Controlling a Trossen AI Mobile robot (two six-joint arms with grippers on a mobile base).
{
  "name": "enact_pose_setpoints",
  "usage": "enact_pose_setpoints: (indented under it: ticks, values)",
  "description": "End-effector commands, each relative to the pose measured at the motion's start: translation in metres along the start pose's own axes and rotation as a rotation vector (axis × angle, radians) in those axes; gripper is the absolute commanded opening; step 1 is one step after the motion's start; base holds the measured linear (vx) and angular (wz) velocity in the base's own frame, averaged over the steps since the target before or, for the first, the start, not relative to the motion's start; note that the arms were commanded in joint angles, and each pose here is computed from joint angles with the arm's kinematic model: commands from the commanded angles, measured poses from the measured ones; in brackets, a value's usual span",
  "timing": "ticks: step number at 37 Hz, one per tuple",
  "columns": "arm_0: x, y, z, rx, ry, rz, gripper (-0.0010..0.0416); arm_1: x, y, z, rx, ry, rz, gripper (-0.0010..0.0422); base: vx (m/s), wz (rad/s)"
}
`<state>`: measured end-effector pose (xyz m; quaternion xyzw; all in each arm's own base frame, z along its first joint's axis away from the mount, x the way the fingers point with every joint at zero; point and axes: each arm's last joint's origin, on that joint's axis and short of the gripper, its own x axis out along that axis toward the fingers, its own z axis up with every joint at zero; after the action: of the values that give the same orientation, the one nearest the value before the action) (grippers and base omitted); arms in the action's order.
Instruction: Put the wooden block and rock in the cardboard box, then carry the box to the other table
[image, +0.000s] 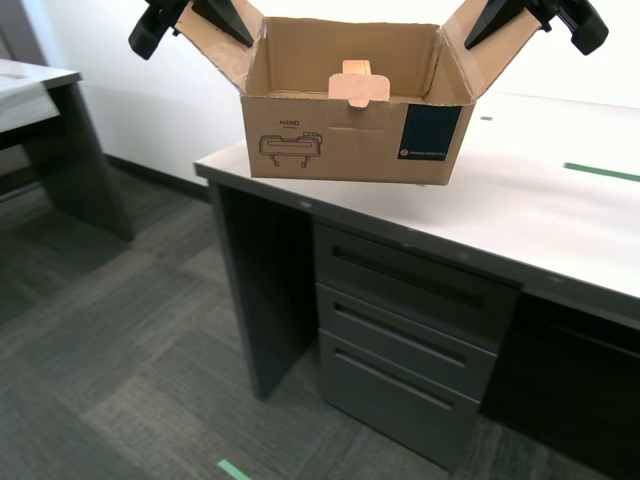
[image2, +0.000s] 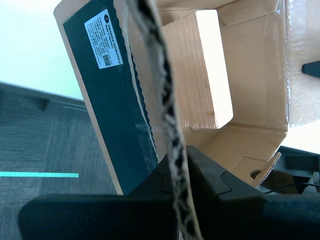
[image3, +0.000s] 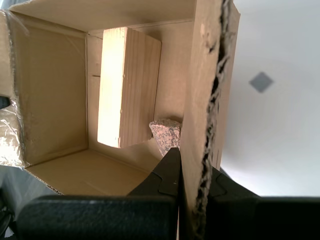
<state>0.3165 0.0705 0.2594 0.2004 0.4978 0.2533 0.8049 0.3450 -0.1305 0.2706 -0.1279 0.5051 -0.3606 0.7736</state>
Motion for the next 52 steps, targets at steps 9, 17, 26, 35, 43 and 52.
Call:
enact_pose_setpoints:
  ticks: [9,17,26,35,43,52]
  values:
    - [0.000,0.002,0.000,0.005,-0.002,0.010,-0.0001,0.000,-0.001,0.000,0.009,-0.002,-0.009,-0.0001,-0.001,0.341]
    - [0.003,0.006,-0.001,0.003,0.009,0.017,-0.0001,-0.001,-0.001,-0.002,0.009,0.020,-0.014,-0.0001,0.002,0.359]
    - [0.007,0.012,-0.003,0.007,0.022,0.026,-0.0001,-0.001,-0.002,-0.002,0.042,0.024,-0.066,-0.0001,0.007,0.324]
    - [0.007,0.014,-0.003,-0.003,0.014,0.031,-0.0001,-0.001,-0.002,-0.002,0.052,0.021,-0.065,-0.0001,0.010,0.262]
    - [0.007,0.014,-0.003,-0.031,0.013,0.031,-0.0001,0.000,-0.003,-0.002,0.052,0.021,-0.048,-0.0001,0.008,0.193]
    - [0.007,0.013,-0.002,-0.029,0.009,0.031,-0.0001,0.000,-0.002,-0.002,0.034,0.021,-0.030,-0.0001,0.006,0.140]
